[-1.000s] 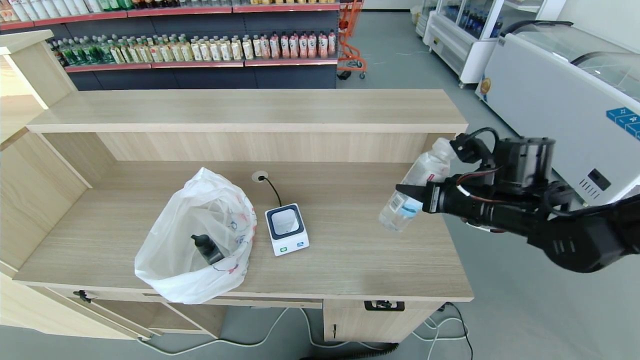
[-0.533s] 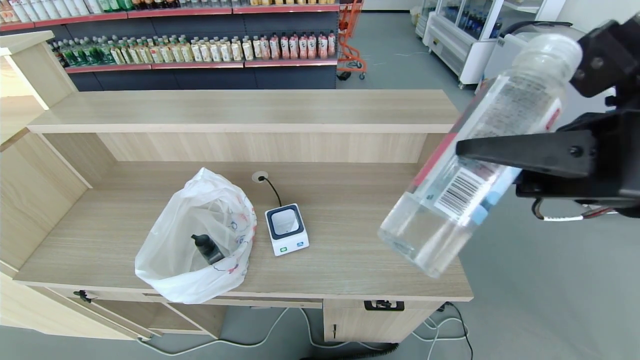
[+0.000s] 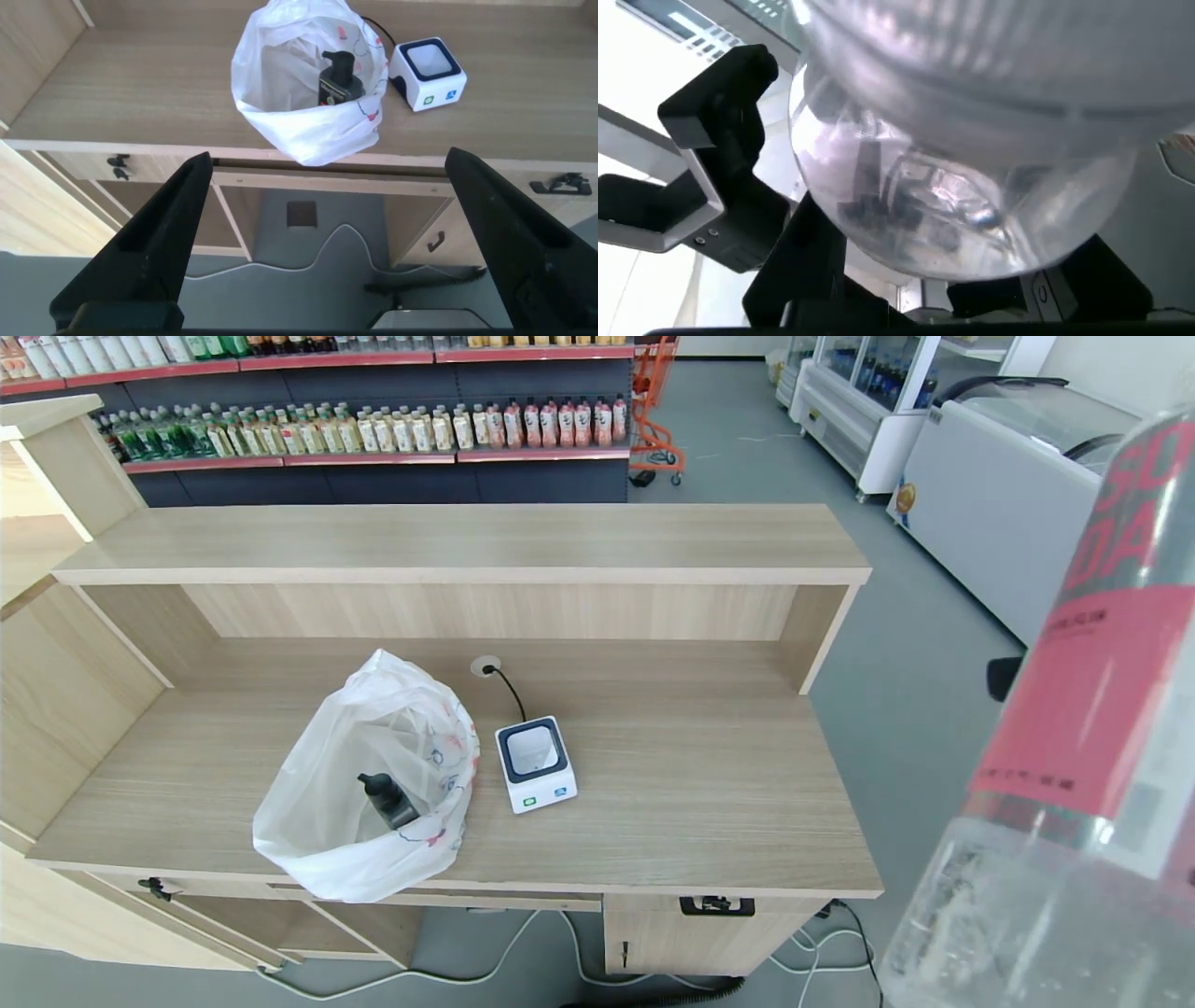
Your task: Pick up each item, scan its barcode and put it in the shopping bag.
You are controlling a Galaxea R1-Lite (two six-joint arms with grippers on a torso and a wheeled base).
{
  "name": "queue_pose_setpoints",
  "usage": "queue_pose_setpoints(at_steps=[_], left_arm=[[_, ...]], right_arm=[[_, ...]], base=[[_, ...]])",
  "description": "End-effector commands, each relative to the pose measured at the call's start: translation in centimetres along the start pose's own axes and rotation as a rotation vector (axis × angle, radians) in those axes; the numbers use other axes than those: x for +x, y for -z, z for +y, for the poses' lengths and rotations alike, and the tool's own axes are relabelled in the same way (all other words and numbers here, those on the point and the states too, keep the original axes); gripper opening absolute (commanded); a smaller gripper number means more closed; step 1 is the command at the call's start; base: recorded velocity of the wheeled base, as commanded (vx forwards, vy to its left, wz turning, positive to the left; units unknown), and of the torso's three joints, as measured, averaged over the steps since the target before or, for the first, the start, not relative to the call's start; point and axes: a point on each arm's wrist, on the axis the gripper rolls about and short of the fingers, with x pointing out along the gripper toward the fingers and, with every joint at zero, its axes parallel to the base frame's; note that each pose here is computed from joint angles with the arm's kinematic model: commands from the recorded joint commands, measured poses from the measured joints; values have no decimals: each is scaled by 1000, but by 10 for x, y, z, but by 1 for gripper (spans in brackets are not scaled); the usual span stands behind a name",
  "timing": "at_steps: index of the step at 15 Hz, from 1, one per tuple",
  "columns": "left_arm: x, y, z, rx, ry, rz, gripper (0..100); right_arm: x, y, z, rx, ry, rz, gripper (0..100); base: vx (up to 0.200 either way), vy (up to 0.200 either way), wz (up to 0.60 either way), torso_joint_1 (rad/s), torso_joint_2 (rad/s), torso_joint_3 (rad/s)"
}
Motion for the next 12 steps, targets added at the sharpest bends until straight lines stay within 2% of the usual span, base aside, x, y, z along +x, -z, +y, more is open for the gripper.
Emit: queue_pose_setpoints(at_steps=[1,4,12], left_arm=[[0,0,0,0,0,0,100],[0,0,0,0,0,0,100],[0,0,0,0,0,0,100]], right_arm=[[3,-3,10,-20,-40,5,0],[4,2,17,12,-71,23,0],[-7,29,18,48,-48,38,0]], base=[[0,0,0,0,0,0],[0,0,0,0,0,0],[0,0,0,0,0,0]])
